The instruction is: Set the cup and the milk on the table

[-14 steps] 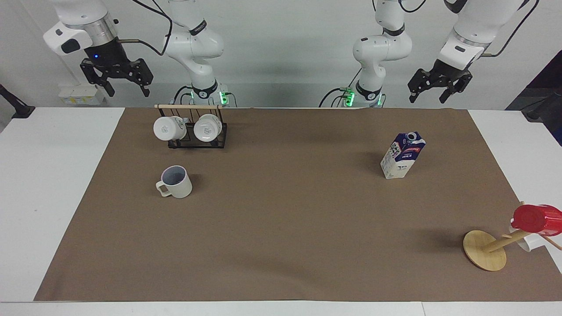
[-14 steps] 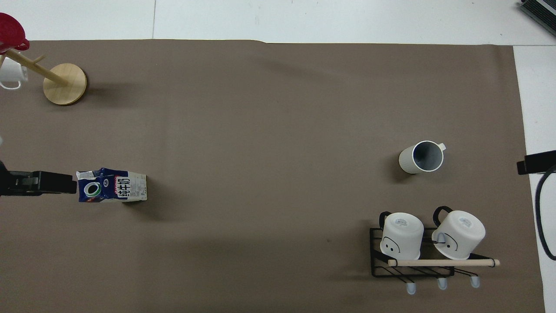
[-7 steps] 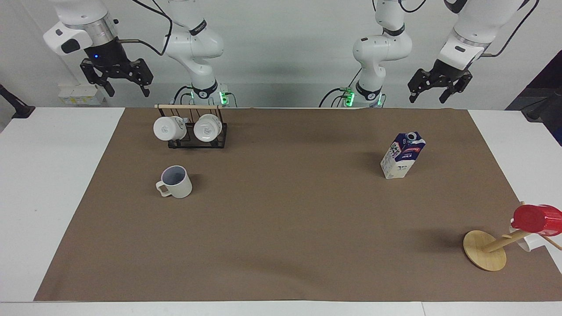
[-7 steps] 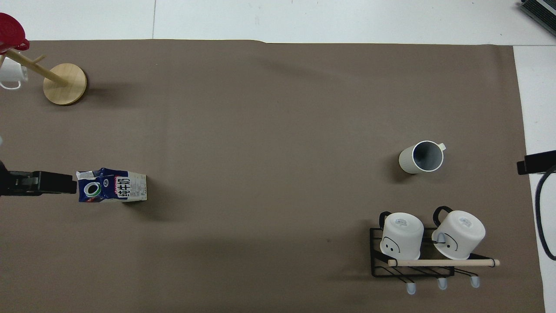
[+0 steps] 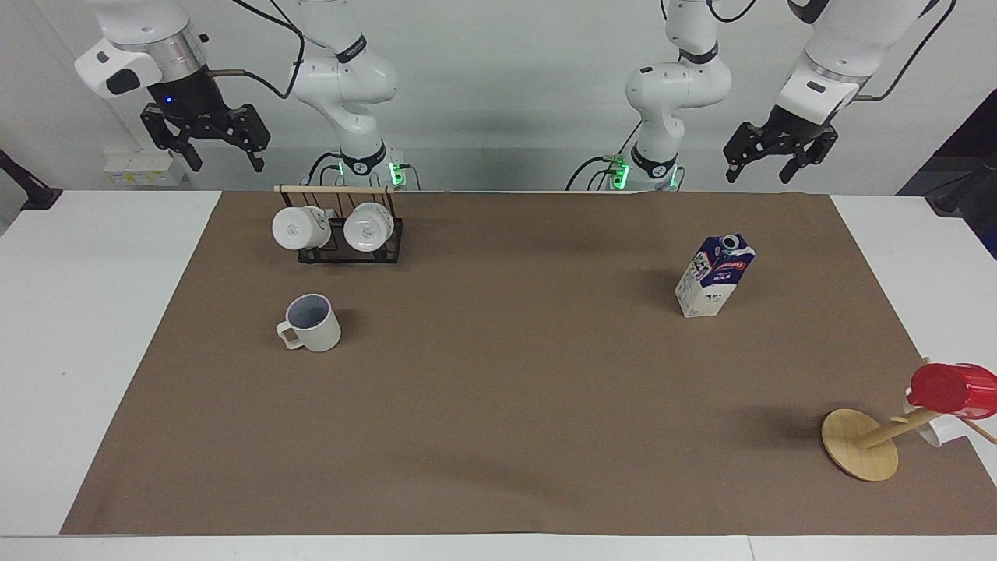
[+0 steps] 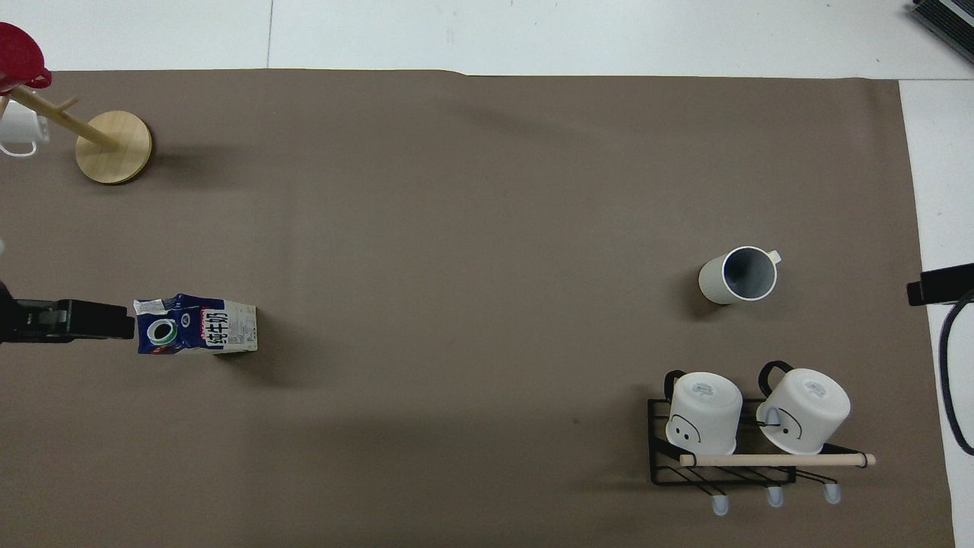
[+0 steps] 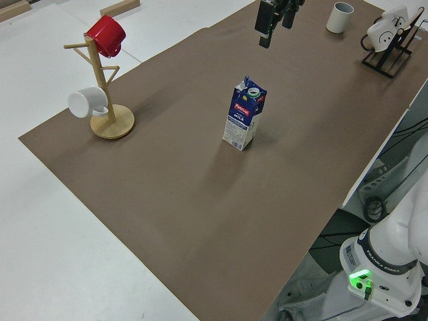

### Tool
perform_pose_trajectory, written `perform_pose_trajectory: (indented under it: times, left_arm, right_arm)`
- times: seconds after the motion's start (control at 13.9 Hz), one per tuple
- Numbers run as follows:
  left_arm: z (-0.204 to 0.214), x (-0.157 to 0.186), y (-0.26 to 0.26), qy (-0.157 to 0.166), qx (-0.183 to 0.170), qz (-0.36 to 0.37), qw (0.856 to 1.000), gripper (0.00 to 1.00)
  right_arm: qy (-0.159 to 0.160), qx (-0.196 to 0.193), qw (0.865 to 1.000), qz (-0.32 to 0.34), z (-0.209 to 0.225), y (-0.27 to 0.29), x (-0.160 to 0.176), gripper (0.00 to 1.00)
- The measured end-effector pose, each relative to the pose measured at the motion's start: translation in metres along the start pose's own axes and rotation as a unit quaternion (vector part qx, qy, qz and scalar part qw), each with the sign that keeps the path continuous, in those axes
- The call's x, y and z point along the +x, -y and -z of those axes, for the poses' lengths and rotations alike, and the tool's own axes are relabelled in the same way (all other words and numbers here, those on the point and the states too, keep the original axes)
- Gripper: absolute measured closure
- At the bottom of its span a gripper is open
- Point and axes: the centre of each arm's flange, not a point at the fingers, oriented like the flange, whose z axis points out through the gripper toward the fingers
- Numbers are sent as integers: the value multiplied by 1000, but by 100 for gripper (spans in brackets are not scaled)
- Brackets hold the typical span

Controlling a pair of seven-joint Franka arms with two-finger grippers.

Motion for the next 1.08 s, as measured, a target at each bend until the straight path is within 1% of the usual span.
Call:
perform_pose_trajectory:
  times: [0.22,0.43,1.08]
  left_arm:
    - [0,0,0,0,0,0,1000,0]
    - [0,0,0,0,0,0,1000,0]
    - [0,0,4,0,0,4,1000,0]
  right_arm:
    - [1,0,1000,3,0,1,0,0]
    - [1,0,1000,18,0,0,0,0]
    - [2,0,1000,18,-1,0,-1,0]
